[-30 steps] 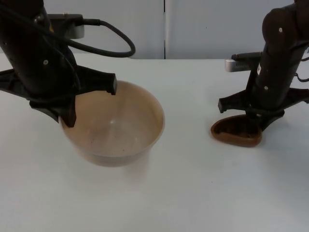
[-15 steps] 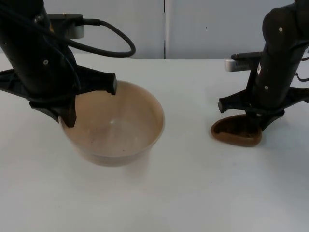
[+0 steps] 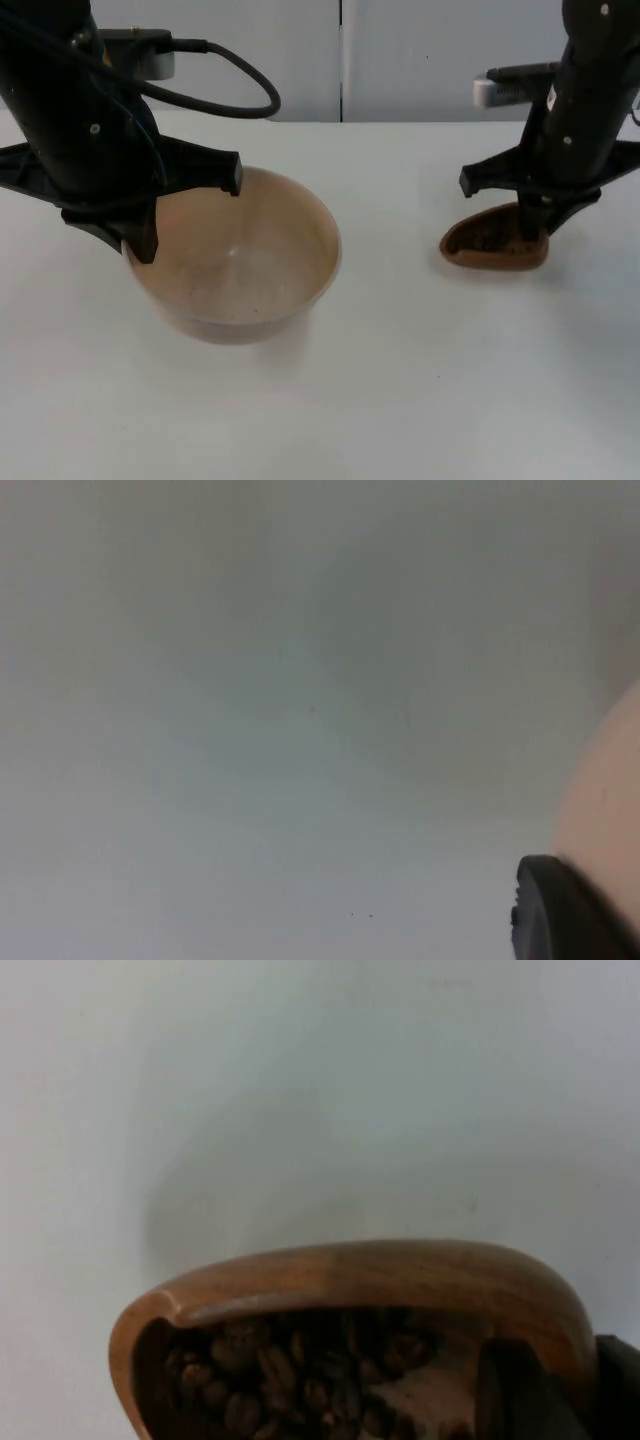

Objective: Pick up the bowl with the left hand and pour the coffee beans from the cup into the bowl with the right hand.

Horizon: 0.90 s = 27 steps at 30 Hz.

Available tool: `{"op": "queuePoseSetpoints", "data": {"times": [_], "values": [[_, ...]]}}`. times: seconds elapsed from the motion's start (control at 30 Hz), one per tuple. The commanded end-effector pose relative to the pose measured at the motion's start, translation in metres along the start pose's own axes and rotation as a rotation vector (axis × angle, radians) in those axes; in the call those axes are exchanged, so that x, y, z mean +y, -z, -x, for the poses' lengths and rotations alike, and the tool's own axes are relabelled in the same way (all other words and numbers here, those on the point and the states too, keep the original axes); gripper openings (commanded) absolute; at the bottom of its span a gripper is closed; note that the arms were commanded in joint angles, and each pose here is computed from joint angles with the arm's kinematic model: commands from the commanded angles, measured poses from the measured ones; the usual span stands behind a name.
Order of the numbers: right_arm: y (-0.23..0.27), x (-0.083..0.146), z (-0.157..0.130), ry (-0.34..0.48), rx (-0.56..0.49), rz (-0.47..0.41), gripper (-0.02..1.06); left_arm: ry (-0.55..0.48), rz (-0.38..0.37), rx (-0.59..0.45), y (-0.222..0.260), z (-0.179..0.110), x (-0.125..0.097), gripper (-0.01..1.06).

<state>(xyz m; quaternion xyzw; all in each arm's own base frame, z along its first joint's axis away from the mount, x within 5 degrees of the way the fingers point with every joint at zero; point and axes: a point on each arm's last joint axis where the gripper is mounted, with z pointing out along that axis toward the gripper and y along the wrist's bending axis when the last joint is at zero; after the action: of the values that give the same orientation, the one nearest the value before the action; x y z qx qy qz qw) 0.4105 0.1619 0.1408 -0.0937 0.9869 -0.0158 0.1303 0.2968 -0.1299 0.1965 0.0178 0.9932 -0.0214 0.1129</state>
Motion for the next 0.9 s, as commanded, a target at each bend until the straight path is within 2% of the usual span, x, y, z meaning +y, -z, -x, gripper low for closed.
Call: {"op": "queuePoseSetpoints", "data": {"times": [0.0,0.2,0.67,0.87], "values": [[0.015,0.002,0.000,0.022,-0.007,0.009,0.00,0.009,-0.007,-0.012,0.003,0.000,-0.002,0.00],[0.031,0.004,-0.004,0.061,0.031,0.047,0.00,0.010,-0.009,-0.013,0.003,0.001,-0.002,0.00],[0.117,-0.008,-0.012,0.132,-0.031,0.058,0.00,0.013,-0.010,-0.015,0.003,0.001,-0.002,0.00],[0.138,-0.012,-0.018,0.151,-0.030,0.053,0.00,0.018,-0.012,-0.014,0.003,0.001,-0.002,0.00]]}}
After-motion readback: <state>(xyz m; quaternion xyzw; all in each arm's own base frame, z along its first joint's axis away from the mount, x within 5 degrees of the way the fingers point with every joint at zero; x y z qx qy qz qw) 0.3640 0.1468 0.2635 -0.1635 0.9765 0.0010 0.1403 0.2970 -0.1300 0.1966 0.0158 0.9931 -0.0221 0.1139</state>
